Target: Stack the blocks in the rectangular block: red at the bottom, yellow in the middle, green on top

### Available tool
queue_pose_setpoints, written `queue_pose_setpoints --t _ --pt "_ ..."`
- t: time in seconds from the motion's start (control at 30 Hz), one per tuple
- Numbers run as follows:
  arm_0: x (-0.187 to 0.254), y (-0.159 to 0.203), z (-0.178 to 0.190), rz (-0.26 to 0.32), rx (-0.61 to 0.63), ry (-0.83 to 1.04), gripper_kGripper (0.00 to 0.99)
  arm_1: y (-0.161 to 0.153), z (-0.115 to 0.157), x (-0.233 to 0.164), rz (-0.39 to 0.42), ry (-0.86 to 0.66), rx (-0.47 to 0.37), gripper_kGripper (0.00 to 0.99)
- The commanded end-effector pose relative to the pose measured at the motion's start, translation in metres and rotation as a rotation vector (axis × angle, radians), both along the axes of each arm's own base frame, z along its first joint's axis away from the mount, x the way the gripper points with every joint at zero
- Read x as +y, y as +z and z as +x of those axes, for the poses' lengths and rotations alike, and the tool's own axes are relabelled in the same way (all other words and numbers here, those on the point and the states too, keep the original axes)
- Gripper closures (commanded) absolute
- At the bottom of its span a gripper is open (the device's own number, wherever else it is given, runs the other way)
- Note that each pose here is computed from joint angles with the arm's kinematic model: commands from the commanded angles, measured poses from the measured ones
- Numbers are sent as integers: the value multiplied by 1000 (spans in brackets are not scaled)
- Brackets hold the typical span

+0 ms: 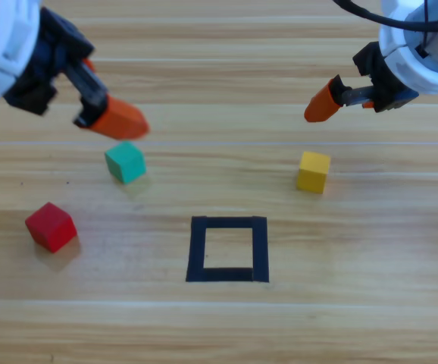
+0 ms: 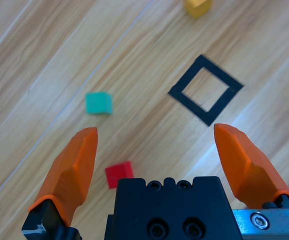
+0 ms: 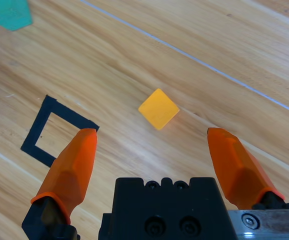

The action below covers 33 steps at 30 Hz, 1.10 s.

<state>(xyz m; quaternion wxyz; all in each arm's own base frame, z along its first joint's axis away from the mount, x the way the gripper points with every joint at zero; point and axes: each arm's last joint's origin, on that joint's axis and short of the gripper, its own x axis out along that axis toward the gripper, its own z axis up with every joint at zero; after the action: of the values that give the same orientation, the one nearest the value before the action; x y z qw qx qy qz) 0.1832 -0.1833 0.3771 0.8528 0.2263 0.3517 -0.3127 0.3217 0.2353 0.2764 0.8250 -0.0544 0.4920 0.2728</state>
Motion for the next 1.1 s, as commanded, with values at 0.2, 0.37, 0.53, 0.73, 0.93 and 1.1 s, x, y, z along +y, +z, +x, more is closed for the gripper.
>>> queue_pose_setpoints --t 0.2,0.37,0.53,0.73,0.93,1.1 --pt "79 -74 99 164 252 418 0 -42 16 4 -107 -161 120 5" --pt "88 -124 132 166 444 326 0 -57 14 24 -99 -277 210 4" --pt "83 -145 141 169 517 276 0 -61 11 47 -137 -370 252 2" --pt "82 -151 139 194 553 264 0 -60 7 53 -89 -473 289 1" --pt "78 -145 138 234 604 267 0 -70 12 58 -89 -513 308 1" --pt "58 -166 145 311 645 293 0 -85 19 65 -102 -555 337 11"
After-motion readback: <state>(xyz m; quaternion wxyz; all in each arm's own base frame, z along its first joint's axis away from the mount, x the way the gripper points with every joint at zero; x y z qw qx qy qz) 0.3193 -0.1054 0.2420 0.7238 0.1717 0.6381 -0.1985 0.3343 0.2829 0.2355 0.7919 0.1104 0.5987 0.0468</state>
